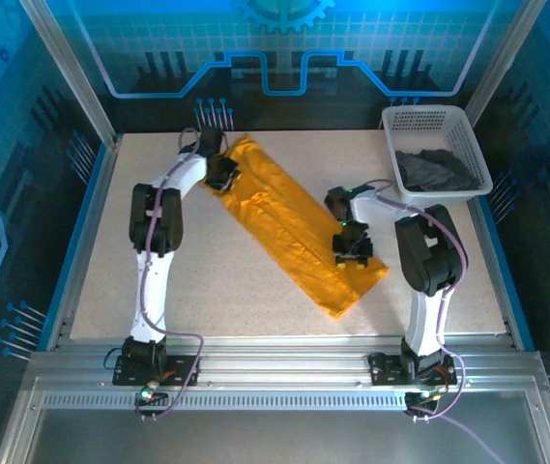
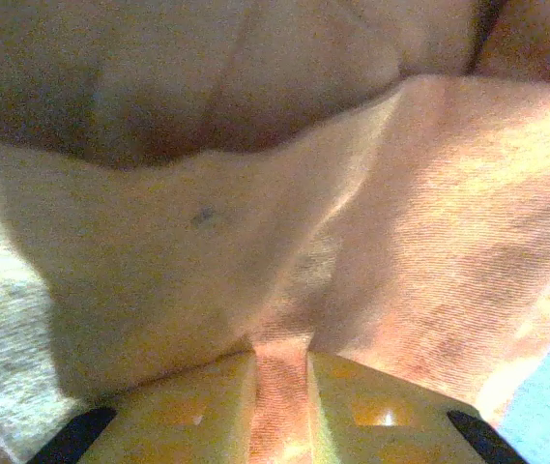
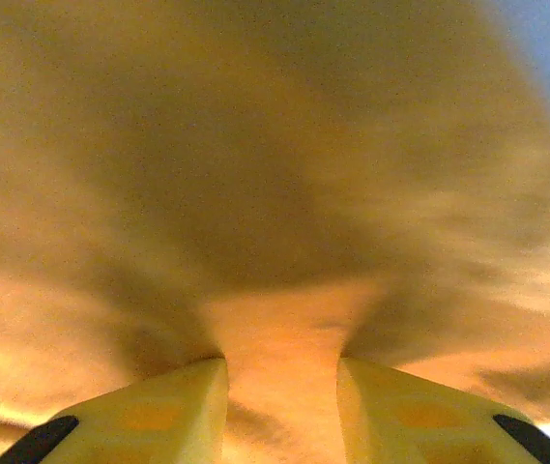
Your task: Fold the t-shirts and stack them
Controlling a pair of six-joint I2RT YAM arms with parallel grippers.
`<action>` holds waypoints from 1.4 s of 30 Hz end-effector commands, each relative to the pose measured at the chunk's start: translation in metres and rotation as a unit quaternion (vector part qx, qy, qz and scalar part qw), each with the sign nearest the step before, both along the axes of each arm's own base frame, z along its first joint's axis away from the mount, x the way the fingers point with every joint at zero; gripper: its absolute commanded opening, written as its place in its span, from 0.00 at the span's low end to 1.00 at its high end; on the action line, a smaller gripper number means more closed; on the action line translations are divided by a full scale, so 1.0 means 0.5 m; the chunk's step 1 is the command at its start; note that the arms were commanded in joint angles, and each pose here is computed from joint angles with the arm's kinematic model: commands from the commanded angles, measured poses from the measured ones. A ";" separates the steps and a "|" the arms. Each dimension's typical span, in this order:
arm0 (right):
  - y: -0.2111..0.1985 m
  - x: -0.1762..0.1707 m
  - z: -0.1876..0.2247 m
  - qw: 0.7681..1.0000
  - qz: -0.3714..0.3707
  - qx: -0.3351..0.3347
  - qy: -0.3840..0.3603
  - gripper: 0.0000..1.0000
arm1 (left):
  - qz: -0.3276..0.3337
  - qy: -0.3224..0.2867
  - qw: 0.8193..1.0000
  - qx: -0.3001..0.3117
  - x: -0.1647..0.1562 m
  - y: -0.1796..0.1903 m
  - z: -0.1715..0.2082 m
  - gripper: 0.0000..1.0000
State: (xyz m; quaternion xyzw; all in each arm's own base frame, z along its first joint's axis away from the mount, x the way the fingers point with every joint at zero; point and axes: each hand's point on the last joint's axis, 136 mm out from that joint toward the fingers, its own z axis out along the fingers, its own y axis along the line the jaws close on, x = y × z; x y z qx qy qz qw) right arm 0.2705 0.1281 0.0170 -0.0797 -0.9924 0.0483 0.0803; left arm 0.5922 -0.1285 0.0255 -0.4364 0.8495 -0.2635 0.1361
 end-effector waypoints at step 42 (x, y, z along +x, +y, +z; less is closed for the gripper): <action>0.043 -0.212 -0.010 0.985 -0.018 0.162 0.056 0.46 | -0.233 0.224 0.942 -0.093 -0.834 -0.289 0.008 0.50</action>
